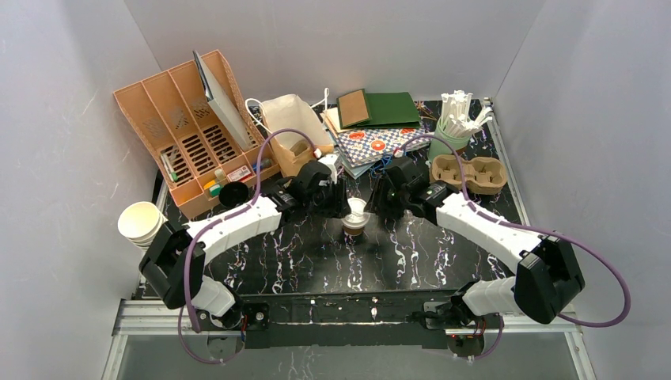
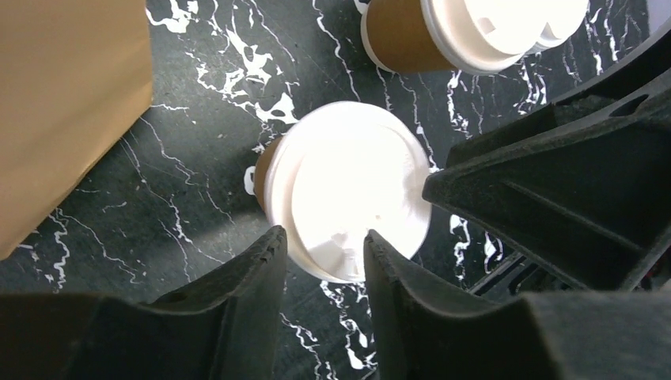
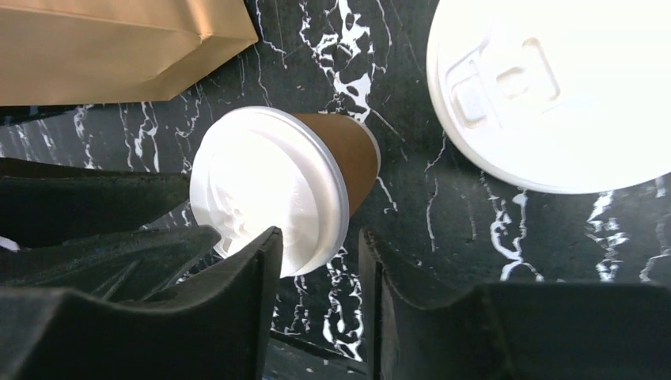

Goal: Pack the takeout coffee
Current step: Close the cup lid on the coffee cup, then pick up the coffee cup from the center of the board.

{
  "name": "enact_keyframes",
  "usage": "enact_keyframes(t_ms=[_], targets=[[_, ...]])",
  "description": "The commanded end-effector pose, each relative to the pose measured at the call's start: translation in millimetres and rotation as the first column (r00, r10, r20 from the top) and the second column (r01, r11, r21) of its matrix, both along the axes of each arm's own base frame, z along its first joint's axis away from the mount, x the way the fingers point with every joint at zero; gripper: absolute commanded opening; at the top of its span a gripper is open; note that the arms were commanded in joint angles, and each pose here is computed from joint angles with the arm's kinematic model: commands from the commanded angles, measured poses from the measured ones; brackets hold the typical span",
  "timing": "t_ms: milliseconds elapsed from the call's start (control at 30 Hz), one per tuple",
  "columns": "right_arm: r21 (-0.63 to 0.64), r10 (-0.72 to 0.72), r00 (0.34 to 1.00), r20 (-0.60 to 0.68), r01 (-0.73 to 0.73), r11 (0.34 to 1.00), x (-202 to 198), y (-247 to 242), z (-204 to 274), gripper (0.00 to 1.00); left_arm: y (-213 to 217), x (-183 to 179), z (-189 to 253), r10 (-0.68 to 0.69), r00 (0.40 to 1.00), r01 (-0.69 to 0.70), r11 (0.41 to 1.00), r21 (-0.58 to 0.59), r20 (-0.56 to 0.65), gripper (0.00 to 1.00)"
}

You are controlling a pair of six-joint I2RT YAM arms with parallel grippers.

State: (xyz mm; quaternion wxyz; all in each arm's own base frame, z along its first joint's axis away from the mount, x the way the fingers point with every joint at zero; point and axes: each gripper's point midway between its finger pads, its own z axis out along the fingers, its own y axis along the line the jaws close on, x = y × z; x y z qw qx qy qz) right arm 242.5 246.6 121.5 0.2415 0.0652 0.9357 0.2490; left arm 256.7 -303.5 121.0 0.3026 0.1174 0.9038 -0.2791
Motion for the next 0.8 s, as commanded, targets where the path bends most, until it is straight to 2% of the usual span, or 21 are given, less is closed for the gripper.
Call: enact_keyframes(t_ms=[0,100,200,233,600,767], targets=[[-0.094,0.058,0.992,0.108,-0.048,0.994,15,-8,32,0.55,2,0,31,-0.016,0.999,0.015,1.0,0.02,0.035,0.46],[-0.127,0.105,0.985,0.14,-0.087,0.988,18,-8,45,0.75,1,1,55,-0.016,0.997,0.017,1.0,-0.006,0.07,0.61],[-0.15,0.195,0.969,0.151,-0.173,0.973,16,-5,51,0.96,3,-1,72,-0.016,0.996,0.018,1.0,-0.023,0.086,0.65],[-0.154,0.231,0.962,0.148,-0.208,0.966,13,-2,52,0.98,4,-4,77,-0.019,0.996,0.022,0.999,-0.029,0.089,0.65],[-0.323,0.426,0.897,0.118,-0.371,0.871,1,18,41,0.98,48,-43,135,0.007,0.99,0.003,0.997,-0.075,0.139,0.58],[-0.381,0.549,0.823,0.143,-0.467,0.798,5,25,42,0.98,67,-63,149,0.004,0.991,0.007,0.997,-0.08,0.136,0.58]])
